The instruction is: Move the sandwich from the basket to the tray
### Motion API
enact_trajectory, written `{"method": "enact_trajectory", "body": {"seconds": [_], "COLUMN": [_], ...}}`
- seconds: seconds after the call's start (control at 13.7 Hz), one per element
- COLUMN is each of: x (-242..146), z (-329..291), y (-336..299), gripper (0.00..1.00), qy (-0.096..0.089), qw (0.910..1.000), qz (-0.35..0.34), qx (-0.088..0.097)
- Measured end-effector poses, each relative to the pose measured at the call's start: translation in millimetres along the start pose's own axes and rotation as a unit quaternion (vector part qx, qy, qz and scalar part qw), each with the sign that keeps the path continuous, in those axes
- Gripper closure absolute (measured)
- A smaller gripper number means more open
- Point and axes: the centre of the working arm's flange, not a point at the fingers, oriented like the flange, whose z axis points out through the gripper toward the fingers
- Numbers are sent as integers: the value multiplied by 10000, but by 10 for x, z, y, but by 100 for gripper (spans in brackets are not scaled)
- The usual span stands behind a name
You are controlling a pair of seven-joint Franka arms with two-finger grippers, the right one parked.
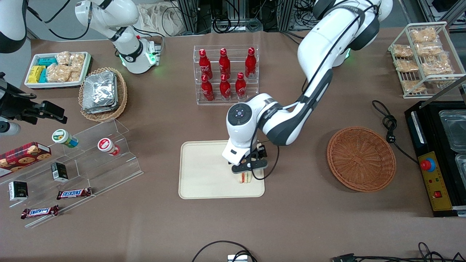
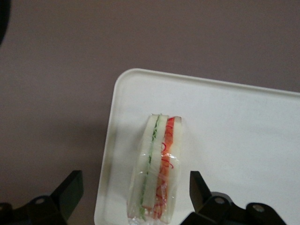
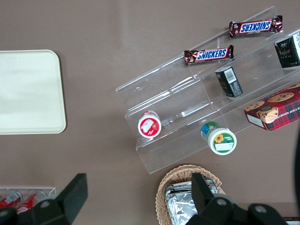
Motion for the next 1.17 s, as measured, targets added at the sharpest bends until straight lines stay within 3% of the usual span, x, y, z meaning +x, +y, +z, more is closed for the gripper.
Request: {"method": "enact_trajectory", "body": {"seconds": [0.58, 1.17], "x": [901, 1262], "z": [-986, -1767], "y": [-1133, -2186], "gripper": [0, 0], "qy": [224, -411], "qw": [9953, 9977], "qz": [-840, -428], "qx": [431, 341]}}
